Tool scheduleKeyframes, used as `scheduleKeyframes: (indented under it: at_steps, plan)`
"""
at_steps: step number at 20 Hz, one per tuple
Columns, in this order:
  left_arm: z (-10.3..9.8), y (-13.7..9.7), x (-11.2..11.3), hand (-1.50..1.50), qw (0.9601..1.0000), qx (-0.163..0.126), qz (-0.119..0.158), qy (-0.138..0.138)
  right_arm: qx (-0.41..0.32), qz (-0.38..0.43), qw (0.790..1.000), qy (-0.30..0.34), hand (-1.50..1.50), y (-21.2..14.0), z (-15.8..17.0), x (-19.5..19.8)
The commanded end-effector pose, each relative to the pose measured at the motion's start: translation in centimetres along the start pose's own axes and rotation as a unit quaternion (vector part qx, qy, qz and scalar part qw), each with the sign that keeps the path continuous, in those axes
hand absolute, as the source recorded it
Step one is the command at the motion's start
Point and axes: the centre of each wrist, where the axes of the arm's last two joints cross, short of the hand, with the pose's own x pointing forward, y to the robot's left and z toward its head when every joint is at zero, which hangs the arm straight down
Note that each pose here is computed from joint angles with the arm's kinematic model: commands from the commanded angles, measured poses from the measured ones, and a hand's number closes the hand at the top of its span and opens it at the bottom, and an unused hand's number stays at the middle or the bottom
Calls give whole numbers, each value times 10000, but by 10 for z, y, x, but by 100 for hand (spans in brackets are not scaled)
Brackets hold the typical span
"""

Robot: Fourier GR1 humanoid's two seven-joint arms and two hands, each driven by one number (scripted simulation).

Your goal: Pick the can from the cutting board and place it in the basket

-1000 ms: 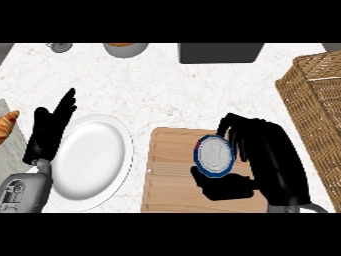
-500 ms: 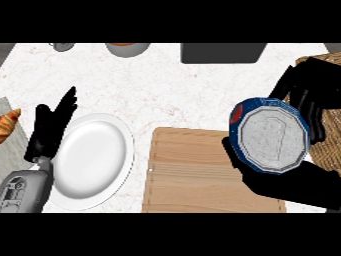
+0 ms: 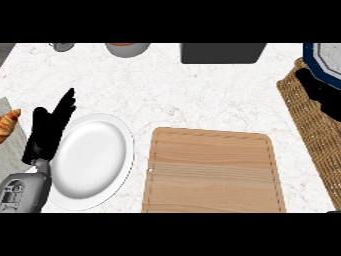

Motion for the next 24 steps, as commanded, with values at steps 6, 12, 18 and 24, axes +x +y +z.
scheduleKeyframes:
  at_steps: [6, 12, 18, 24]
  plan:
    - [-2, 4, 5, 0, 10000, -6, 21, -64, 135, 2375, 9618, 1351, 150, -42, -54, -41]
    - [2, 8, 18, 0, 9999, -82, -13, -81, 61, 2735, 9473, 1664, 150, -70, -67, -91]
    - [-11, -13, 17, 0, 9999, -87, 72, -25, 237, 2626, 9536, 1451, 150, -107, -67, -141]
    - [-4, -1, -8, 0, 10000, 35, -38, -63, 478, 2339, 9622, 1308, 150, -103, -56, -204]
